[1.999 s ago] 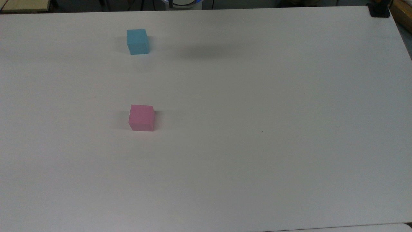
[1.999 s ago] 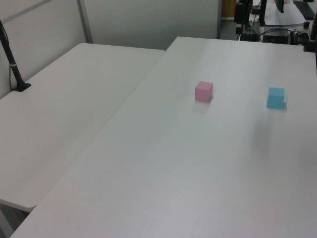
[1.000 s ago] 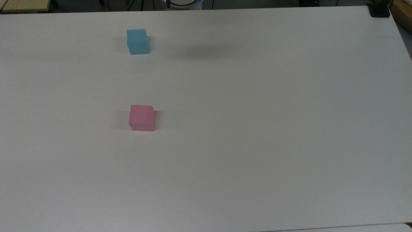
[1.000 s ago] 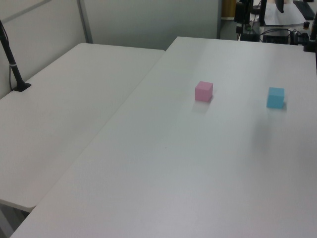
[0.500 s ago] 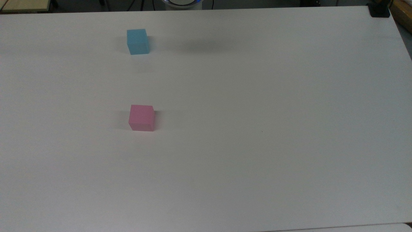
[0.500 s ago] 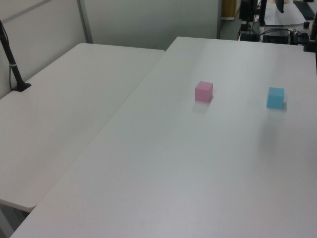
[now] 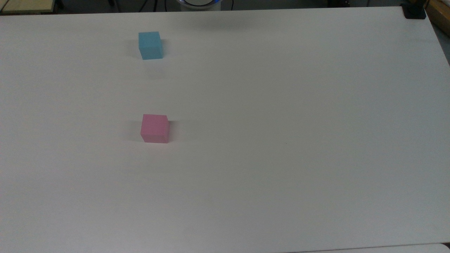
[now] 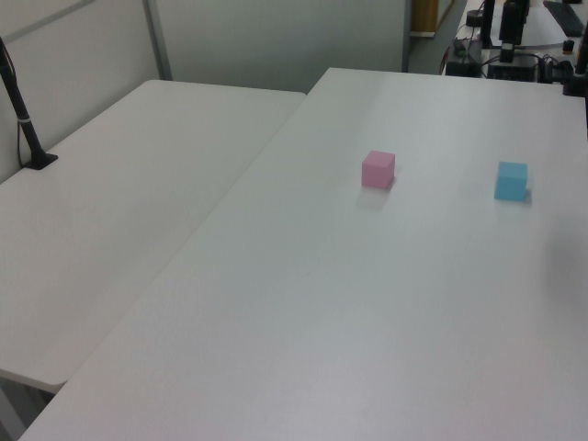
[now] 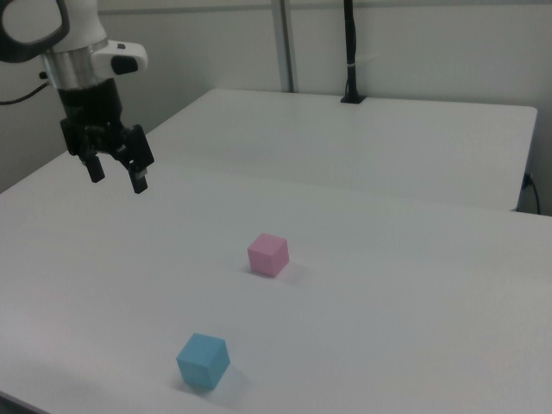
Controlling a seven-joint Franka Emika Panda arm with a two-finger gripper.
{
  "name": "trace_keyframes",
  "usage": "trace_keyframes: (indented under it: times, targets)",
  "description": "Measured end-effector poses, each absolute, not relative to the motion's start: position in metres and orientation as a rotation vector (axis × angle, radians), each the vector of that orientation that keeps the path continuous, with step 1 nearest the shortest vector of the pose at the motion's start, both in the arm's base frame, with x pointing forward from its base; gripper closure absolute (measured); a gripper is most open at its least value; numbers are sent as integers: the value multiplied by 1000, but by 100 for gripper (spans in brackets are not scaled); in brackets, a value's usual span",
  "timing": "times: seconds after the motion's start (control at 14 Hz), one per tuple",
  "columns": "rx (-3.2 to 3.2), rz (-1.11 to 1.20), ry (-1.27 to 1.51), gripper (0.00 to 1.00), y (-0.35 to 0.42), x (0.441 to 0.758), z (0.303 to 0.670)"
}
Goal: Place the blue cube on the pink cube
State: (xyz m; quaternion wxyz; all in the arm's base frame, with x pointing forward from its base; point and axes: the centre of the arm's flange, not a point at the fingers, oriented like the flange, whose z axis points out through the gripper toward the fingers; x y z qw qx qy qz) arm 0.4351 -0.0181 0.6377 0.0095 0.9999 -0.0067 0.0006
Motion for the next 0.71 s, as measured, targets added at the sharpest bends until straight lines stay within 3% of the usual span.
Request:
trace_keyframes:
  times: [0.36,0.71]
  targets:
    - [3133,-28,12,0,-27,415,626]
    - [3148,-76,-14,0,-58,416,575]
